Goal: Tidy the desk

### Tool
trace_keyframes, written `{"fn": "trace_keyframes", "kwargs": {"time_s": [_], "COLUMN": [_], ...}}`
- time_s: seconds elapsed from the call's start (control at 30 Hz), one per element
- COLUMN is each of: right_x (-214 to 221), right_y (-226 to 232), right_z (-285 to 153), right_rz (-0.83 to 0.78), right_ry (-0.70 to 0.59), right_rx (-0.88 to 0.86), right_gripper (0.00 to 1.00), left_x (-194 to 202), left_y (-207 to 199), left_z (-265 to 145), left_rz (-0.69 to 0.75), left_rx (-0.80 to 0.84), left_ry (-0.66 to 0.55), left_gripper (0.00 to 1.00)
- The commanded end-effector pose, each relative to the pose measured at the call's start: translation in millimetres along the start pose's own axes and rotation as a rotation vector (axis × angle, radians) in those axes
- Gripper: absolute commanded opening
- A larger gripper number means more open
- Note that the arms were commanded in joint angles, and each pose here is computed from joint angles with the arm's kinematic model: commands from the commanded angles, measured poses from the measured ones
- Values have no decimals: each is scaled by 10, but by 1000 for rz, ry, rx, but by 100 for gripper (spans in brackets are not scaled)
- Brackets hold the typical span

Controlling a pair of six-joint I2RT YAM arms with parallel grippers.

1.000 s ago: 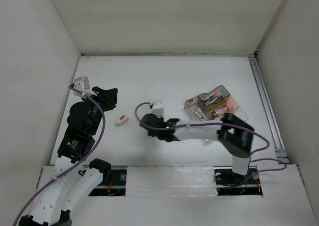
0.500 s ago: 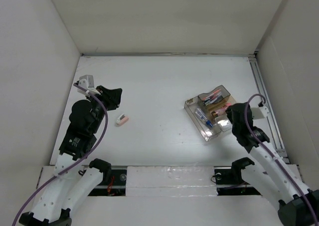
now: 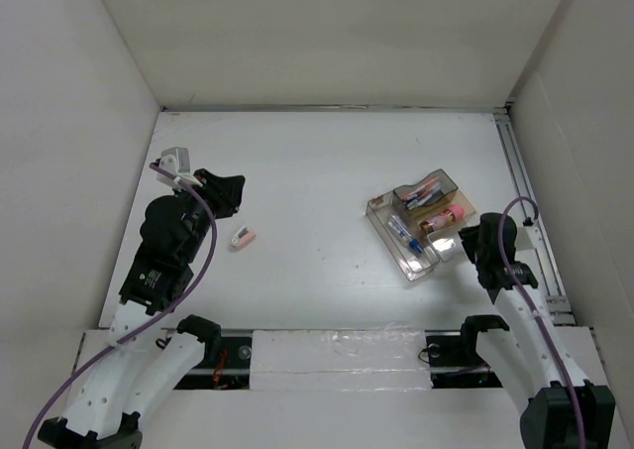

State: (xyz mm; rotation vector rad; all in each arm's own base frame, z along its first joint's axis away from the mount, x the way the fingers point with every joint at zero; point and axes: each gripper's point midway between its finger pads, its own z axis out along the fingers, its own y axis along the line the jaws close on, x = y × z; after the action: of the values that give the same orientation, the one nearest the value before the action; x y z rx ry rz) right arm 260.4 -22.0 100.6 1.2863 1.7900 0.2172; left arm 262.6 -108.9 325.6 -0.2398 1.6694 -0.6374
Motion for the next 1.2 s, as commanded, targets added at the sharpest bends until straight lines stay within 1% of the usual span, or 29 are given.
{"fn": "trace_keyframes", "kwargs": {"time_s": [0.0, 0.07, 0.1, 0.17, 0.2, 0.27, 0.33, 0.37, 0.4, 0.47, 0.5, 0.53, 0.57, 0.6, 0.63, 0.67, 0.7, 0.73, 0.77, 0.8, 0.83, 0.87, 0.9, 0.93, 0.97, 1.0, 1.03, 1.07, 1.17], "right_x": [-101, -156, -140, -156, -81, 88, 283, 547, 655, 1041, 1281, 1453, 1621, 1855, 2146, 2315, 2584, 2769, 2930, 3060, 3328, 3606, 3602, 3806, 3930, 4000, 4165, 4252, 4448], "right_y": [204, 270, 383, 618, 802, 944, 1142, 1247, 1423, 1557, 1818, 1904, 1976, 2133, 2151, 2184, 2084, 2229, 2232, 2244, 2129, 2282, 2257, 2154, 2300, 2246, 2155, 2315, 2168], "right_z": [-64, -126, -185, -314, -408, -446, -501, -540, -632, -681, -988, -1079, -1153, -1176, -1363, -1394, -1201, -1388, -1387, -1383, -1286, -1504, -1482, -1396, -1586, -1558, -1486, -1641, -1486], "right_rz": [16, 8, 10, -13, -42, -78, -131, -189, -234, -335, -431, -488, -538, -630, -701, -740, -813, -838, -865, -884, -938, -975, -992, -1043, -1056, -1113, -1158, -1163, -1280], "right_ry": [-25, -36, -12, 5, 57, 135, 202, 279, 298, 383, 426, 455, 482, 508, 559, 576, 579, 587, 594, 595, 625, 644, 639, 649, 645, 640, 648, 631, 576], "right_rx": [-94, -122, -175, -295, -398, -456, -546, -579, -656, -691, -808, -838, -860, -886, -926, -925, -846, -888, -885, -879, -847, -906, -898, -871, -926, -908, -882, -921, -838], "right_gripper": [51, 57, 59, 59, 58, 54, 39, 29, 11, 2, 0, 0, 1, 9, 16, 24, 40, 47, 53, 61, 65, 69, 71, 72, 72, 77, 78, 78, 79], "left_x": [-107, -121, -117, -122, -129, -164, -184, -181, -190, -234, -248, -260, -291, -311, -344, -389, -423, -476, -523, -540, -565, -587, -587, -584, -590, -574, -561, -567, -564], "left_y": [-106, -95, -87, -77, -77, -55, -46, -25, -24, 14, 29, 48, 95, 117, 140, 210, 243, 276, 344, 375, 398, 407, 407, 401, 384, 382, 362, 345, 320], "left_z": [-11, -13, -3, -8, -17, -27, -25, -26, -41, -75, -75, -79, -85, -98, -119, -155, -189, -218, -267, -286, -315, -344, -344, -346, -333, -326, -317, -321, -318], "left_rz": [8, 9, 8, 7, 0, -5, -14, -17, -19, -29, -33, -38, -53, -65, -77, -103, -123, -143, -173, -186, -192, -200, -200, -199, -196, -185, -183, -181, -167], "left_rx": [46, 38, 33, 26, 25, 8, -3, -13, -14, -35, -46, -59, -90, -105, -121, -162, -184, -207, -247, -266, -279, -280, -280, -275, -268, -264, -254, -243, -228], "left_ry": [-39, -43, -41, -41, -45, -59, -64, -65, -69, -92, -98, -103, -116, -126, -141, -169, -186, -210, -240, -251, -265, -280, -280, -280, -279, -271, -263, -265, -260], "left_gripper": [14, 15, 15, 16, 17, 24, 27, 27, 29, 32, 32, 32, 32, 33, 33, 33, 35, 37, 38, 40, 42, 44, 44, 45, 45, 45, 45, 45, 44]}}
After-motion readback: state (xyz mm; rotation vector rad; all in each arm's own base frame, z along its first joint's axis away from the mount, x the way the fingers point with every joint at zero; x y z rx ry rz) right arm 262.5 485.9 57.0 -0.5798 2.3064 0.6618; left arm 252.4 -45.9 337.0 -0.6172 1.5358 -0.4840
